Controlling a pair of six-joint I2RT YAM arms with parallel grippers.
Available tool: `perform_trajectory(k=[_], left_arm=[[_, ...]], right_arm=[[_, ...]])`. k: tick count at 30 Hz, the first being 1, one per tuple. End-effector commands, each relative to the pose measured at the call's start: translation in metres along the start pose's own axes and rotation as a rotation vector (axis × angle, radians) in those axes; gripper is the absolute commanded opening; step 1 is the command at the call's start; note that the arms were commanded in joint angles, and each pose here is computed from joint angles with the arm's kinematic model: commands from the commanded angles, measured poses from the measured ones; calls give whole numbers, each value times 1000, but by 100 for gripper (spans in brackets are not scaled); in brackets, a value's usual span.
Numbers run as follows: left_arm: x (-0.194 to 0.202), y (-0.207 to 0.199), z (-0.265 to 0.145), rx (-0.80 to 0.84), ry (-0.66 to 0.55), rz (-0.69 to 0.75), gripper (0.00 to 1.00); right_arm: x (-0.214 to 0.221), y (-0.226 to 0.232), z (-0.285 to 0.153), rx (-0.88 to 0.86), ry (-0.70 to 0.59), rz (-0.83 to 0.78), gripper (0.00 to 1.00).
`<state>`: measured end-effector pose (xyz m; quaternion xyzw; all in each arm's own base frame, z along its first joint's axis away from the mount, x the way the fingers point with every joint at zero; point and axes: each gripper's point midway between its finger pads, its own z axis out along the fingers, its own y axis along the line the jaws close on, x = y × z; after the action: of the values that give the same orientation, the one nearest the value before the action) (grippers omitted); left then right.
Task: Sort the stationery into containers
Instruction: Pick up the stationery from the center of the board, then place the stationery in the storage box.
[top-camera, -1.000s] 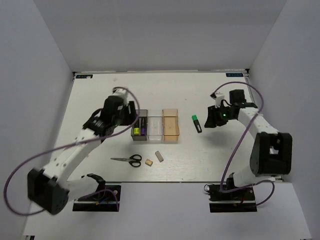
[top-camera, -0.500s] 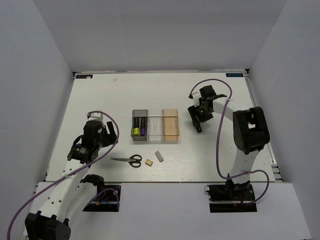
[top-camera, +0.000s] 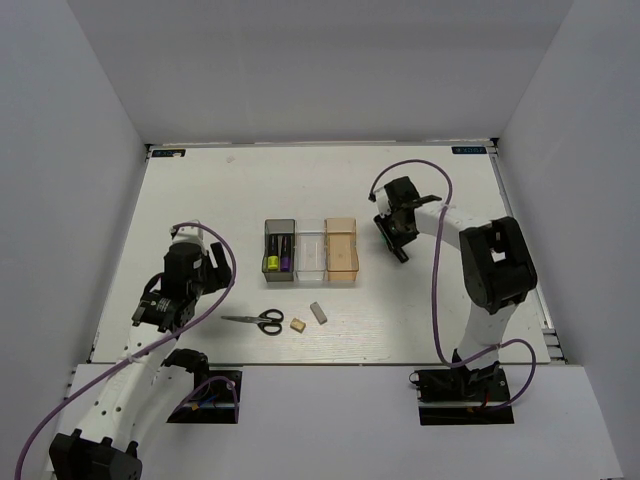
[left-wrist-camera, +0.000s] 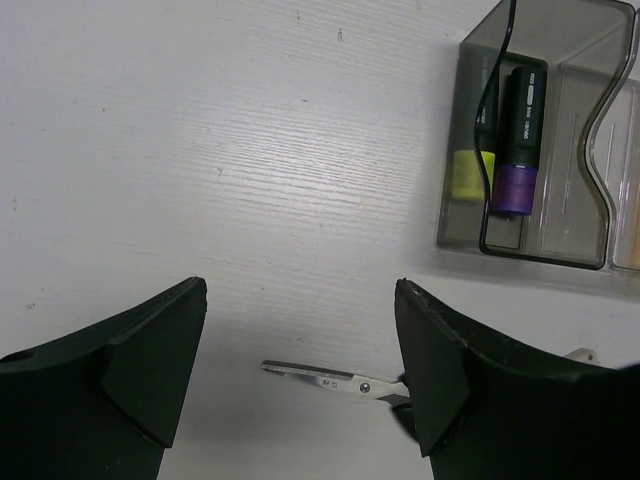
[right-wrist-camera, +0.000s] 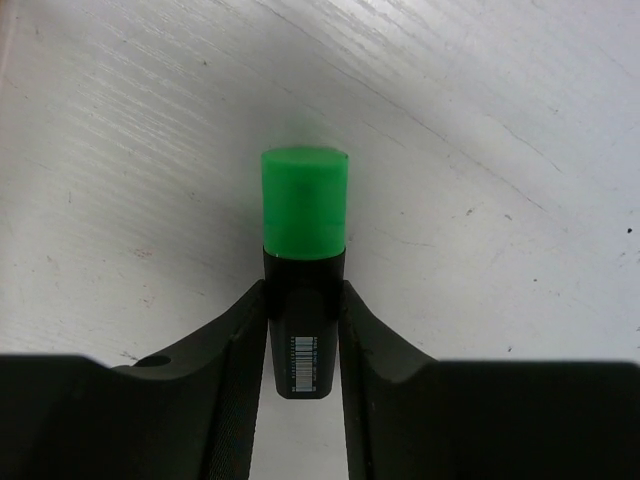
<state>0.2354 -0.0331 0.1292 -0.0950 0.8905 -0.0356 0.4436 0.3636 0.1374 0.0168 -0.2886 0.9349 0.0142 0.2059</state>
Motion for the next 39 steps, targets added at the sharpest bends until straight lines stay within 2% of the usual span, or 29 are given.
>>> perform_trajectory(k=[1,4,6,7,10,13,14,17,19,20,22,24,25,30,36,39], left_arm=[[-1,3,0,-12,-13,-1,86],[2,2,1,-3,-5,0,86],[2,0,1,9,-7,4,84],[2,-1,1,13,-5,2,84],[3,-5,2,38,3,9,80],[4,-11,3,67,8,11,69],[6,-12,4,76,15,14,62],[8,-16,5,103,21,19,52],[10,-17,6,110,24,24,51],[11,-17,7,108,27,24,51],[11,-15,8,97,24,32,51],[12,-13,8,88,28,34,51],[12,-11,9,79,25,37,51],[11,-7,8,60,18,39,51],[12,-10,9,75,21,43,52],[13,-17,8,113,27,51,58]], right_arm=[[41,-5,-1,27,126,7,5],[24,1,-20,-27,73,-6,1],[-10,5,-53,-95,-56,-27,0],[-16,16,-73,-132,-68,-48,0],[-39,42,-114,-279,-164,-99,0],[-49,82,-144,-482,-238,-132,0],[-55,92,-150,-509,-255,-147,0],[-81,131,-163,-636,-284,-159,0],[-89,165,-165,-711,-253,-137,0],[-112,172,-166,-715,-312,-142,0],[-127,203,-162,-749,-300,-76,0],[-153,215,-165,-706,-358,-40,0],[-159,229,-159,-714,-321,32,0],[-181,246,-133,-575,-303,193,0],[-183,255,-97,-464,-315,221,0],[-182,259,-79,-443,-289,211,13]])
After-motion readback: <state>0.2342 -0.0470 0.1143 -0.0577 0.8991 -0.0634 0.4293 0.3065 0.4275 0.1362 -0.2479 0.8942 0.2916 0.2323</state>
